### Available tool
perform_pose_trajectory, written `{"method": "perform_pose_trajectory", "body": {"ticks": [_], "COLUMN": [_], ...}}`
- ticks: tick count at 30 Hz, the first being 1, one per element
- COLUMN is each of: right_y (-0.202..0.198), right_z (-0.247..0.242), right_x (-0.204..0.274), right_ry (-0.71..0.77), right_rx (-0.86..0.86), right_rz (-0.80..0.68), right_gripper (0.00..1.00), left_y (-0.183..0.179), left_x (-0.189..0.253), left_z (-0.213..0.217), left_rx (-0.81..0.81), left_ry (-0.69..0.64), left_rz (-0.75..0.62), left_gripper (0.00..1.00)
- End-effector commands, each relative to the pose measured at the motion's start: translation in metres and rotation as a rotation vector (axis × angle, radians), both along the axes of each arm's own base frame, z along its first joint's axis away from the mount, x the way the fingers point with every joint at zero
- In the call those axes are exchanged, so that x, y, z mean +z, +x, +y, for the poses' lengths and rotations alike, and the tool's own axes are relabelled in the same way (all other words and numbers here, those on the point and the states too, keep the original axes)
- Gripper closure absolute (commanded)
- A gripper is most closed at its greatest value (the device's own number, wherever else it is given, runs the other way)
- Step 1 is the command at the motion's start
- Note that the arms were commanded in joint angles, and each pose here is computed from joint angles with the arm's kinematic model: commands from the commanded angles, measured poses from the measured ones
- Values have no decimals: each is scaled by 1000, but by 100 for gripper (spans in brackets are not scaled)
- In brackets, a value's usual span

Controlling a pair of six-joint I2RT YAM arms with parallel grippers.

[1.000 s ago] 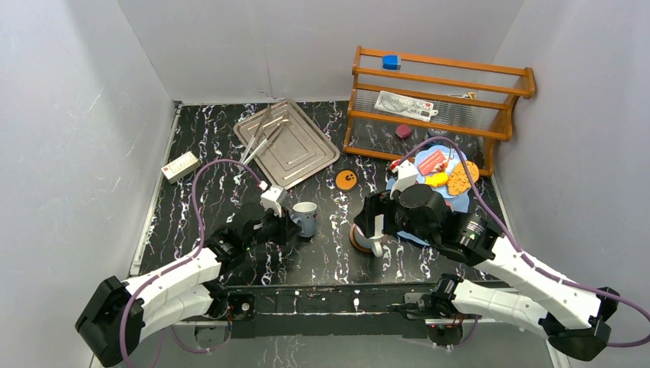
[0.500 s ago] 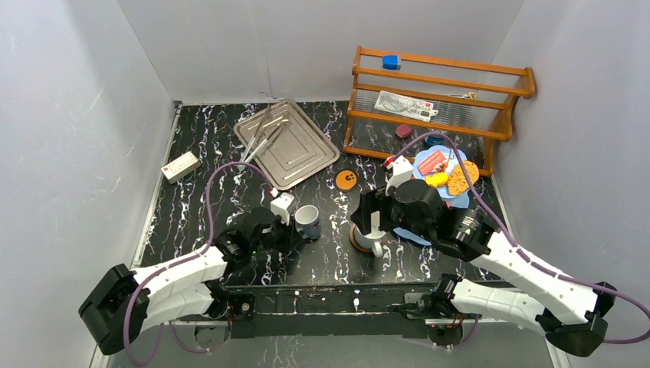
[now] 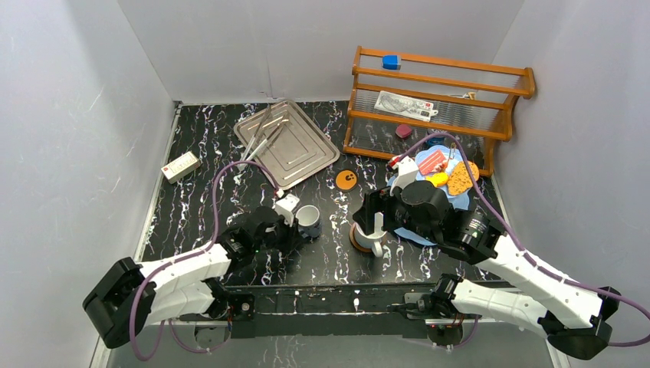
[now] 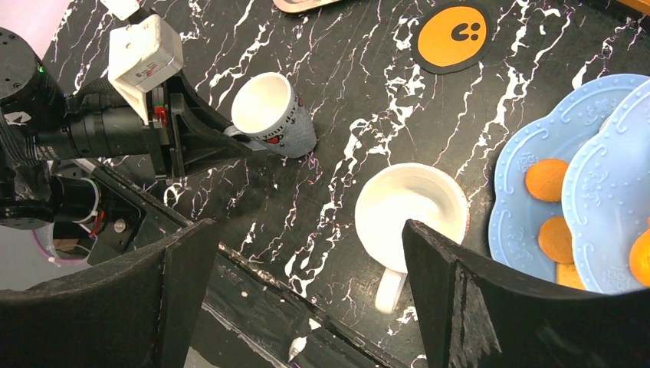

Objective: Serve the afternoon tea
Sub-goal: Adjust the cup at the center of the board.

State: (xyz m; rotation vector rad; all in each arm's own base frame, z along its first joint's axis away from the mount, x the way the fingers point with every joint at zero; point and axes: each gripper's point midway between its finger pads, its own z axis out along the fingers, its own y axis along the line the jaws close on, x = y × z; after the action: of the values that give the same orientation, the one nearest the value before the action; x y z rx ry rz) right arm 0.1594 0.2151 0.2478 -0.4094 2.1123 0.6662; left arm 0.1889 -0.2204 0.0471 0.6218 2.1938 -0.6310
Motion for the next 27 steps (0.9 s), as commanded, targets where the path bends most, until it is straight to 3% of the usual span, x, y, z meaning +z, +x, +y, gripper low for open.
{"method": "perform_pose_trajectory", "body": {"ticks": [1, 11, 27], "right_y": [5, 6, 5], "right_z": [2, -1, -4], "right_x": [23, 25, 28], "right_ry": [53, 56, 56], "right_rx": [-14, -22, -27], "right_rz": [-54, -62, -68], "right_gripper": [1, 1, 1], "left_y": [9, 14, 18], "left_x": [8, 6, 8], "left_z": [-5, -10, -29], "left_rx": [-17, -31, -212], "left_ry": [17, 50, 62], "left_rz": [-43, -35, -138], "left_gripper": [90, 68, 55]}}
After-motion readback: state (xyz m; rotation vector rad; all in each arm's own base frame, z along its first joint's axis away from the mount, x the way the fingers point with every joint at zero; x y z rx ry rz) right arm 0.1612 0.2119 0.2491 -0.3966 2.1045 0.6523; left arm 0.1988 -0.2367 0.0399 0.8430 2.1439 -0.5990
